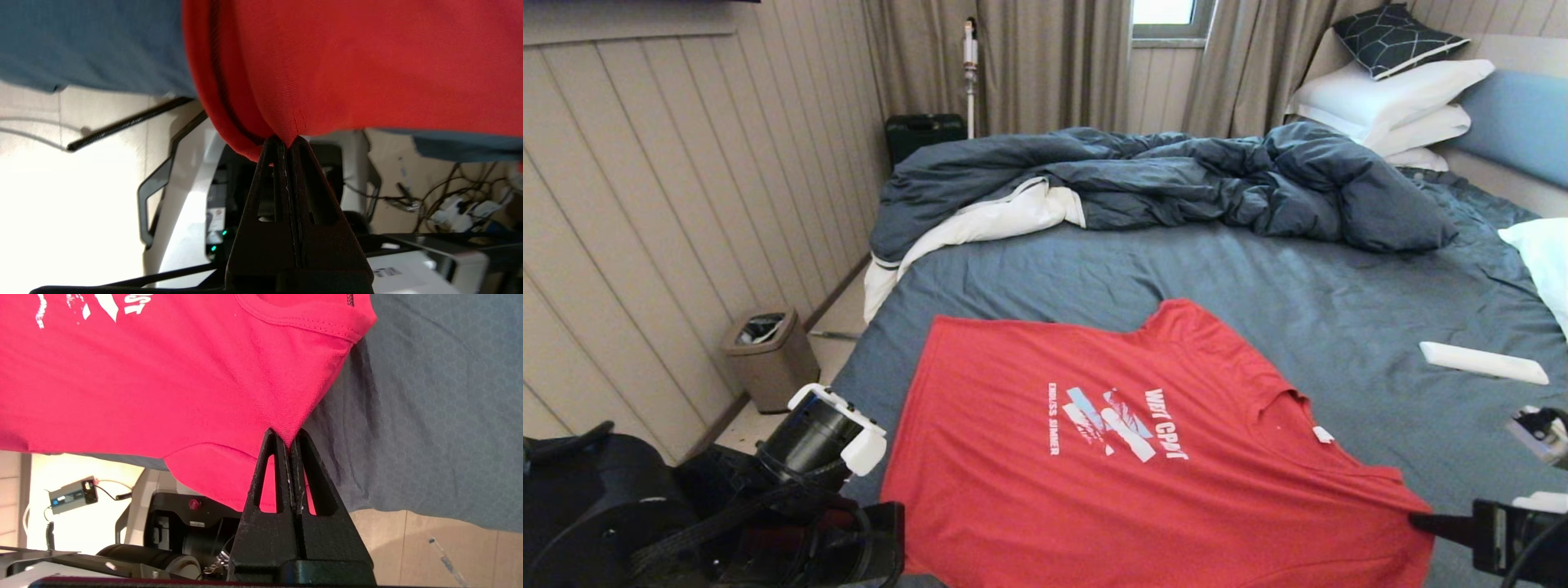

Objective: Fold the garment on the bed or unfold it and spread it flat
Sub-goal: Fold the red T-shirt

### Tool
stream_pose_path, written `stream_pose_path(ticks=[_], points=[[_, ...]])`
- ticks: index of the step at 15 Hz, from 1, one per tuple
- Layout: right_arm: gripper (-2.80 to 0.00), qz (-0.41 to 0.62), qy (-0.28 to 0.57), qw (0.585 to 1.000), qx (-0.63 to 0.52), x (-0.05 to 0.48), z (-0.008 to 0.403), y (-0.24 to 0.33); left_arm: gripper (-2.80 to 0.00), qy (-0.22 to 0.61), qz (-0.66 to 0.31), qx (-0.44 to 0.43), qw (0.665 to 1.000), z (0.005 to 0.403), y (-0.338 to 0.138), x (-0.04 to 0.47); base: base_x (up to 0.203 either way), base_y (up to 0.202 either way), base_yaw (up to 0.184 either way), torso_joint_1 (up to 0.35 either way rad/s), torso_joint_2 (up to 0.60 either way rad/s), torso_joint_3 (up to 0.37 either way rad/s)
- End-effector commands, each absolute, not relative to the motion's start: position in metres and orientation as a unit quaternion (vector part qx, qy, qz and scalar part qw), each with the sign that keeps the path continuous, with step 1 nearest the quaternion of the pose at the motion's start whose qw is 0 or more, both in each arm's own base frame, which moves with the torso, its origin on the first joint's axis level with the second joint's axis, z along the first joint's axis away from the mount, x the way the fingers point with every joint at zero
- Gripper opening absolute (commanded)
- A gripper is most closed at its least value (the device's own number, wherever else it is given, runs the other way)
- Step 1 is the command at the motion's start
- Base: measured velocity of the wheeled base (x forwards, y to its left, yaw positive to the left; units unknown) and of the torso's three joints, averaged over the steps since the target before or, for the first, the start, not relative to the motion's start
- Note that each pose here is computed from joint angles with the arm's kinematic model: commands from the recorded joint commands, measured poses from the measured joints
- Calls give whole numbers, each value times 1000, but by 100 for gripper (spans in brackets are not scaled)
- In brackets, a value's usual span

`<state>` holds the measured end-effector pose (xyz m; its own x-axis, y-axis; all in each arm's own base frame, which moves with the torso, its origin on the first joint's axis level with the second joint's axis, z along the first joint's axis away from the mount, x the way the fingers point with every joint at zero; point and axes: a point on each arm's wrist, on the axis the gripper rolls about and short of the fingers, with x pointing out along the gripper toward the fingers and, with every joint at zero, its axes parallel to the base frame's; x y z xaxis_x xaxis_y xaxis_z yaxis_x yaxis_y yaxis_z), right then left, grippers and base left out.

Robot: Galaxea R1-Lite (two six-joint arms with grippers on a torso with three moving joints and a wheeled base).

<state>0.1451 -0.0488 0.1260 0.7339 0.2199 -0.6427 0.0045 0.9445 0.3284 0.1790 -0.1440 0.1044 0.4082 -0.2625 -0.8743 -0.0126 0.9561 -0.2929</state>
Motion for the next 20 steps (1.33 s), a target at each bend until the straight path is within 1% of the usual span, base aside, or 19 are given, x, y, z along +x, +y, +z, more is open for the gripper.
stream_pose_path(ticks=[1,5,8,10,15,20], points=[[-280,60,355,920,156,148,129,-50,-280,528,-82,-137,834,113,-148,184,0,0,0,0,0,0],[-280,55,333,926,169,164,146,-55,-280,503,-92,-155,845,137,-159,203,0,0,0,0,0,0],[-280,53,335,924,178,185,150,-62,-280,488,-77,-173,852,157,-157,226,0,0,0,0,0,0],[-280,56,350,917,184,198,144,-65,-280,498,-71,-182,845,157,-154,241,0,0,0,0,0,0],[-280,61,377,904,191,233,131,-74,-280,514,-47,-182,837,138,-154,277,0,0,0,0,0,0],[-280,63,387,901,185,279,121,-84,-280,508,-39,-197,838,144,-147,314,0,0,0,0,0,0]])
